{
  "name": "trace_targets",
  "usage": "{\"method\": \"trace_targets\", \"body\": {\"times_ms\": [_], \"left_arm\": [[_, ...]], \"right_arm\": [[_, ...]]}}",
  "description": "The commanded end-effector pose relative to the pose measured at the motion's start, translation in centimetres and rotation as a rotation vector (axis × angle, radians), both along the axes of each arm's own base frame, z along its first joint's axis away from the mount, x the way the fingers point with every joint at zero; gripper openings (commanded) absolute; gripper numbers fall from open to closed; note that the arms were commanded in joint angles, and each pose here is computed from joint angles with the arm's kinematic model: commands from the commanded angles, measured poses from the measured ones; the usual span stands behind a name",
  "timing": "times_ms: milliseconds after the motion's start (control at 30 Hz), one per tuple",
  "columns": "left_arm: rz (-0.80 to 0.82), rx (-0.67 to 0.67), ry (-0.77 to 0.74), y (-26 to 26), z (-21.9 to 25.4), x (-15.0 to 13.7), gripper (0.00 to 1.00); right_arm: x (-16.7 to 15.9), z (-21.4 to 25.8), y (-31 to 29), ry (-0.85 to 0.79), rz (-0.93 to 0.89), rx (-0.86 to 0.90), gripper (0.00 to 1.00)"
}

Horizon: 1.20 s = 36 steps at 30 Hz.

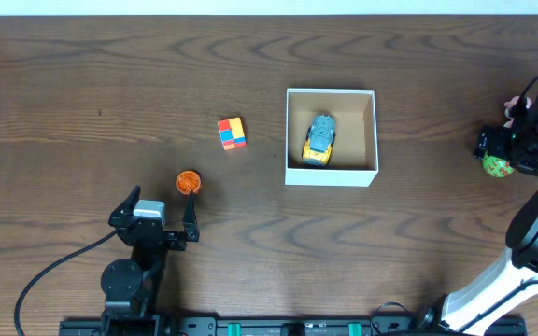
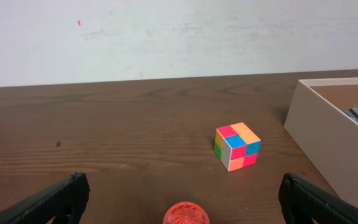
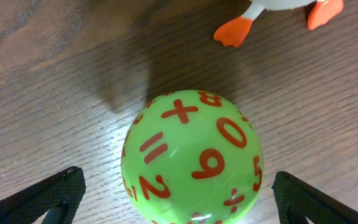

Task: Pack container
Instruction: 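Lower right gripper and grasp the green ball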

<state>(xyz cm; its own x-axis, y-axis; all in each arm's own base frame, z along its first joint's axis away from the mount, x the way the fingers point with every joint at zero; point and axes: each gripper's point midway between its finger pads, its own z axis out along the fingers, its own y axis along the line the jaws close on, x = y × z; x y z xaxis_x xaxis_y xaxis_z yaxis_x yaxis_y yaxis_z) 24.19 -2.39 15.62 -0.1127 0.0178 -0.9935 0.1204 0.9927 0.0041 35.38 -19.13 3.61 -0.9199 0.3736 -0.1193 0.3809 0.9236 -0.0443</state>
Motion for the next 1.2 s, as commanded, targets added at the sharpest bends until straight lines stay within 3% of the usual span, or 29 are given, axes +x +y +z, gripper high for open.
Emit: {"method": "trace_targets", "body": {"times_ms": [0,1167], "left_arm": [[-0.008,0.01,0.036,-0.1,-1.7,0.0,0.98],[-0.008,0.01,0.036,-0.1,-1.7,0.0,0.98]], "right_arm": [[-0.5,-0.9,-0.1,0.016,0.031,0.011,0.99],[0.4,-2.1,-0.2,-0.048,0.04,0.013,0.99]]}}
